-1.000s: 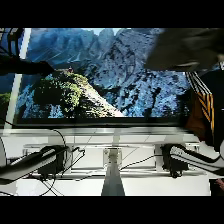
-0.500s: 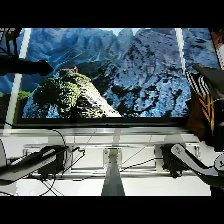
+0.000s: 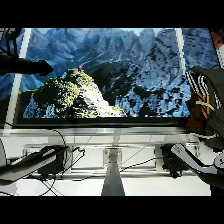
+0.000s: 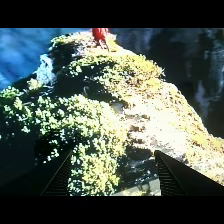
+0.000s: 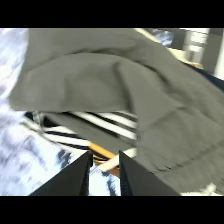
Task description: Fold the clothes and pants, and hang the long-sleeved shirts on hangers.
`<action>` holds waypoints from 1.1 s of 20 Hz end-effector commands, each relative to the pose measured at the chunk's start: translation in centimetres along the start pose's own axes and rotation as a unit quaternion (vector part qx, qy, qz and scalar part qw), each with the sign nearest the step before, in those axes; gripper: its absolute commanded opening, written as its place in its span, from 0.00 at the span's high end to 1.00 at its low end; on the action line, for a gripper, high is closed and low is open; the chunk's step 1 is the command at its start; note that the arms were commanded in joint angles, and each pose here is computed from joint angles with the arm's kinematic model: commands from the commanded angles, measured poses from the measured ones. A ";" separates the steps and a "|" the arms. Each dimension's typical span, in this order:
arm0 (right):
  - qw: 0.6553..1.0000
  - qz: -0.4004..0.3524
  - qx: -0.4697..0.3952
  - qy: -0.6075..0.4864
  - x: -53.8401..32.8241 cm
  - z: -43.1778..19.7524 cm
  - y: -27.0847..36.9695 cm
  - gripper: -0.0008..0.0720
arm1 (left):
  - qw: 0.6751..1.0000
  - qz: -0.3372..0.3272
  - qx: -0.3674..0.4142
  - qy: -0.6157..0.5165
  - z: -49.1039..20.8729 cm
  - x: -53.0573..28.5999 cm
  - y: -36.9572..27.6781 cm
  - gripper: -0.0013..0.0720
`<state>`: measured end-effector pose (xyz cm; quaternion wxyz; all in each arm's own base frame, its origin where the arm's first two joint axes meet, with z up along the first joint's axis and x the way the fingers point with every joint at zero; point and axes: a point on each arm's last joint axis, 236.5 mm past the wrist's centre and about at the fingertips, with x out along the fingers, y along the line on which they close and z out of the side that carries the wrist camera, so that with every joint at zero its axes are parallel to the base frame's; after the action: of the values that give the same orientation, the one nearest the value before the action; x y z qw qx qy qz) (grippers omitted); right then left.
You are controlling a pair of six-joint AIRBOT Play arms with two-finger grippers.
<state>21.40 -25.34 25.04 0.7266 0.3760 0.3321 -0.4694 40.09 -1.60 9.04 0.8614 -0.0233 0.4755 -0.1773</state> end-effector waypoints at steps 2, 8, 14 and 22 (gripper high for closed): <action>0.993 0.090 -0.079 0.023 1.7 -2.7 7.1 0.84 | 1.000 0.000 0.000 0.000 0.0 0.0 0.0 0.17; 0.853 0.265 -0.449 0.030 -1.9 -18.4 21.6 0.95 | 1.000 0.000 0.000 0.000 0.0 0.0 0.0 0.17; 0.599 0.368 -0.711 -0.029 -9.3 -31.2 24.7 0.95 | 1.000 0.000 0.000 0.000 0.0 0.0 0.0 0.17; 0.594 0.385 -0.706 -0.017 -10.1 -32.3 24.8 0.95 | 1.000 0.000 0.000 0.000 0.0 0.0 0.0 0.17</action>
<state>37.19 12.51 23.13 0.8866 -0.1679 0.3762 0.2102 40.09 -1.60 9.04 0.8614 -0.0233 0.4755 -0.1773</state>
